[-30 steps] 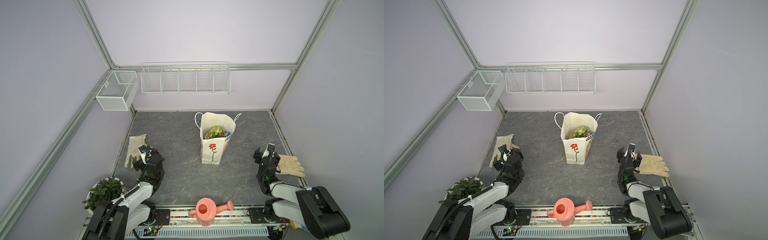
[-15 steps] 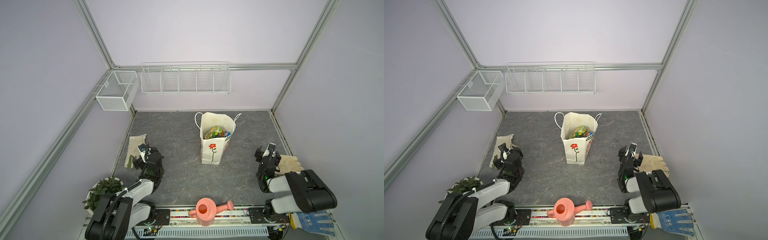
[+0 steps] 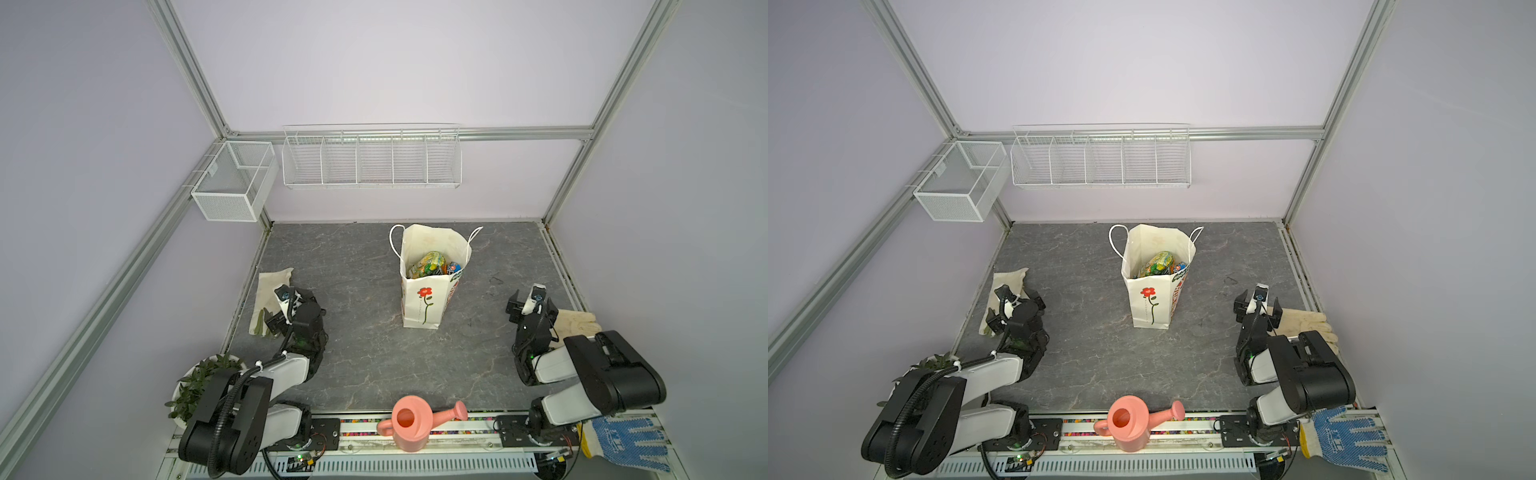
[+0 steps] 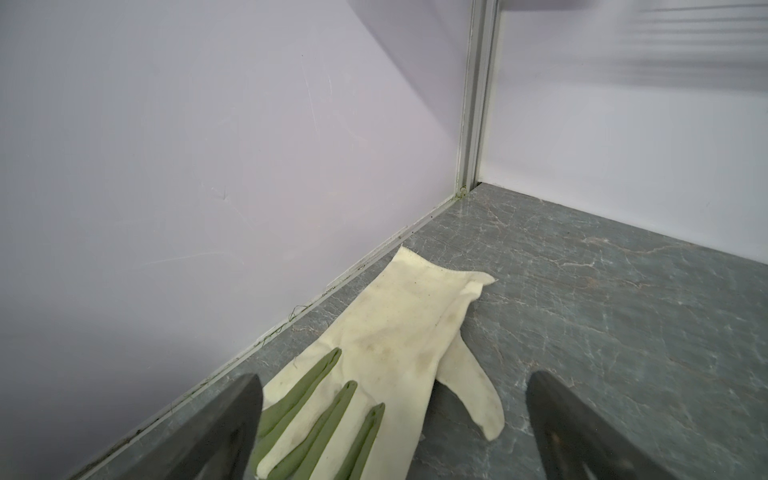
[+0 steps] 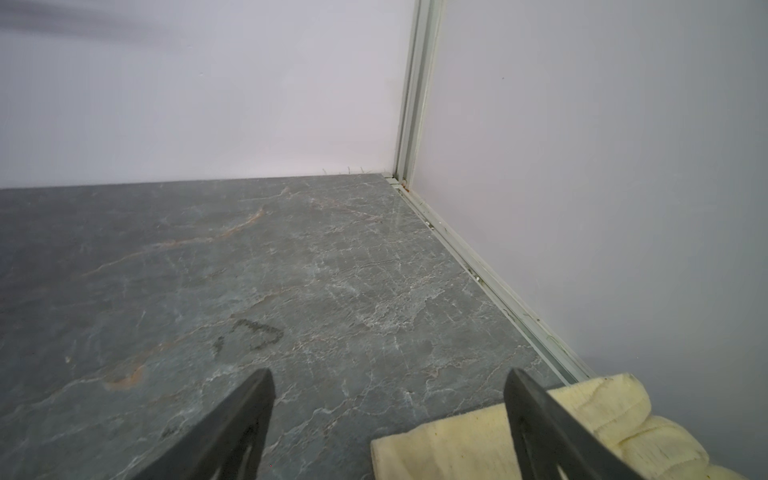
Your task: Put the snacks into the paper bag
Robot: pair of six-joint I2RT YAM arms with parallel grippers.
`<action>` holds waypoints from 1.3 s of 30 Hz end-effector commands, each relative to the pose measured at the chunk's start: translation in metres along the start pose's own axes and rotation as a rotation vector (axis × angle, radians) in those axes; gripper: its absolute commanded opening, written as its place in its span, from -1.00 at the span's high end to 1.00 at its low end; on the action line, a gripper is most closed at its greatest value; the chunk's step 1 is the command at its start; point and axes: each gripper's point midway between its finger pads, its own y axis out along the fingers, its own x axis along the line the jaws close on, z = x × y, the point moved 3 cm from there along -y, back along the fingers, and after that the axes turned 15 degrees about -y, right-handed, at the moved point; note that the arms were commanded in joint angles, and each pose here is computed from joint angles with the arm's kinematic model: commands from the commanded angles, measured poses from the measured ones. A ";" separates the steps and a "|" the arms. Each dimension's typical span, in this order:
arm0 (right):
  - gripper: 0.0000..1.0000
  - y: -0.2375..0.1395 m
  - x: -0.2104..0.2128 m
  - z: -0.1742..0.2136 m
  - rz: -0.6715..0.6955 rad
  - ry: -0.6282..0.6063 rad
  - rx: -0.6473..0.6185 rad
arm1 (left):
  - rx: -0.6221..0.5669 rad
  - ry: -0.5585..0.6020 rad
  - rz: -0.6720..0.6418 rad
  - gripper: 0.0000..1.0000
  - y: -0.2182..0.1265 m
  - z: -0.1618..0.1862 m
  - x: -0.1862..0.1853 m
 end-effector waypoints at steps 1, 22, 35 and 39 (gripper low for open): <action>-0.78 0.006 0.015 -0.017 -0.058 -0.071 -0.053 | -0.043 -0.066 0.014 -0.99 0.005 -0.011 -0.001; -0.79 0.014 0.015 -0.015 -0.083 -0.055 -0.015 | -0.047 0.117 0.340 -0.97 -0.016 0.025 -0.038; -0.78 0.046 0.024 0.002 -0.194 -0.028 0.142 | -0.052 0.171 0.354 -0.97 -0.016 0.030 -0.054; -0.78 0.047 0.024 0.001 -0.188 -0.028 0.128 | -0.053 0.167 0.344 -0.97 -0.012 0.030 -0.055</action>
